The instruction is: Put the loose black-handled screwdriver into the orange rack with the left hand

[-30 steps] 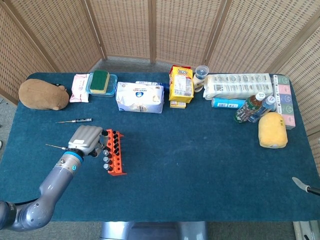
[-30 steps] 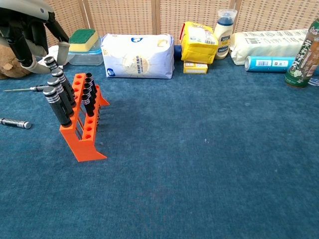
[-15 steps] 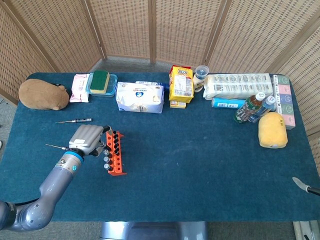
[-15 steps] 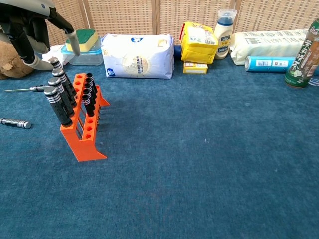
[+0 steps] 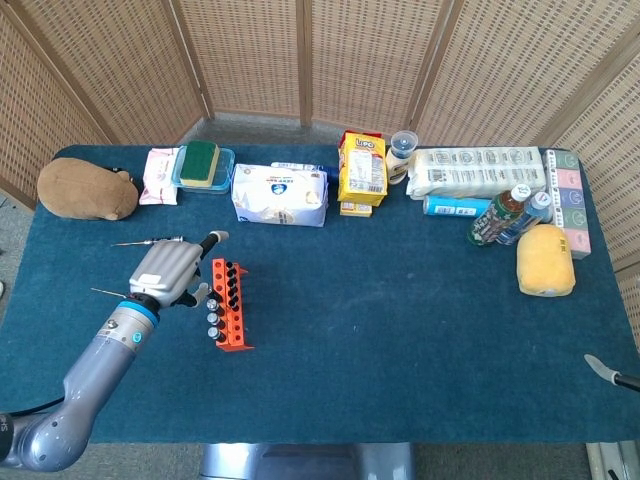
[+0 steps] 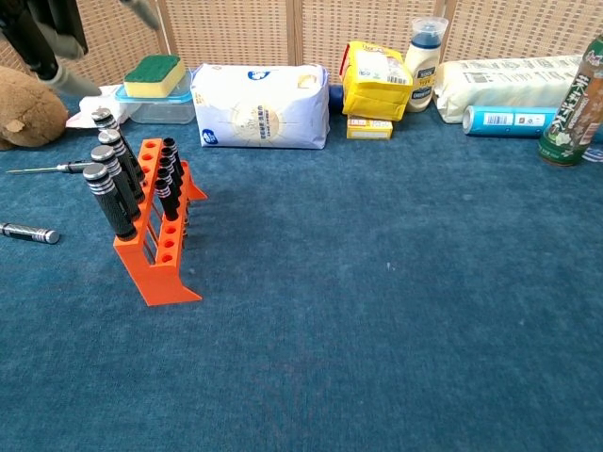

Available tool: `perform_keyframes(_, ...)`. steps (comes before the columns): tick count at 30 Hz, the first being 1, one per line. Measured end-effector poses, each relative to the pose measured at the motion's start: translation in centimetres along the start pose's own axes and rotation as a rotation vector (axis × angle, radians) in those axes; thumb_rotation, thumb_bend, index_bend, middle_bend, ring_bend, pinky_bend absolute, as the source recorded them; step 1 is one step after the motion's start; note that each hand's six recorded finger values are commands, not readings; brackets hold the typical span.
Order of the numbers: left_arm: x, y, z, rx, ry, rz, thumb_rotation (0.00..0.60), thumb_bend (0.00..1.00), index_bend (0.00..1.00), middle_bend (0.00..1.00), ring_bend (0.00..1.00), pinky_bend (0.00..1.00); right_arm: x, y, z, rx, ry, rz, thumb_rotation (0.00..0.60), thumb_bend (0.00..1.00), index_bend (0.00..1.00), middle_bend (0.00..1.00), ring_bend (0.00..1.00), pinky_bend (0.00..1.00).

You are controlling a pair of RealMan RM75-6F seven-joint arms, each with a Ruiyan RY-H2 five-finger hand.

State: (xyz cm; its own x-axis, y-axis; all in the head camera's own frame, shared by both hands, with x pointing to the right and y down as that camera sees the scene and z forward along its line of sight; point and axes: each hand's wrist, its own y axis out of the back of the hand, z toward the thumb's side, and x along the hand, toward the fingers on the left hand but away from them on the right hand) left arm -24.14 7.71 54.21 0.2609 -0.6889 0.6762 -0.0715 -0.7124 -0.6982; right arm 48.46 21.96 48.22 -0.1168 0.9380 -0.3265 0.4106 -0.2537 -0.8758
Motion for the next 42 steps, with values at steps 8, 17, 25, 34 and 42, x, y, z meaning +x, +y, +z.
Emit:
perform_keyframes(8, -0.9, -0.4, -2.4, 0.082, 0.052, -0.015, 0.6, 0.28, 0.0, 1.0, 0.98, 0.93, 0.0, -0.1, 0.0, 0.0, 0.0, 0.002, 0.541, 0.0, 0.01, 0.03, 0.01, 0.0)
perform_keyframes(17, 0.6, -2.2, -3.1, 0.119, 0.09, -0.042, 0.6, 0.28, 0.0, 1.0, 0.98, 0.93, 0.0, -0.1, 0.0, 0.001, -0.003, 0.002, 0.546, 0.0, 0.01, 0.03, 0.01, 0.0)
perform_keyframes(25, 1.7, -2.0, -3.4, 0.161, 0.117, -0.013, 0.6, 0.29, 0.0, 1.0, 0.98, 0.93, 0.0, 0.2, -0.3, -0.008, -0.009, -0.003, 0.542, 0.0, 0.01, 0.03, 0.01, 0.0)
perform_keyframes(34, 3.0, -2.9, -2.9, 0.179, 0.126, -0.012, 0.6, 0.29, 0.0, 1.0, 0.98, 0.93, -0.1, 0.1, -0.4, -0.006, -0.009, -0.001, 0.545, 0.0, 0.01, 0.03, 0.01, 0.0)
perform_keyframes(42, 3.5, -2.7, -1.5, 0.194, 0.091, 0.012, 0.6, 0.29, 0.0, 1.0, 0.98, 0.93, -0.1, 0.2, -0.4, -0.008, -0.01, -0.004, 0.543, 0.0, 0.01, 0.03, 0.01, 0.0)
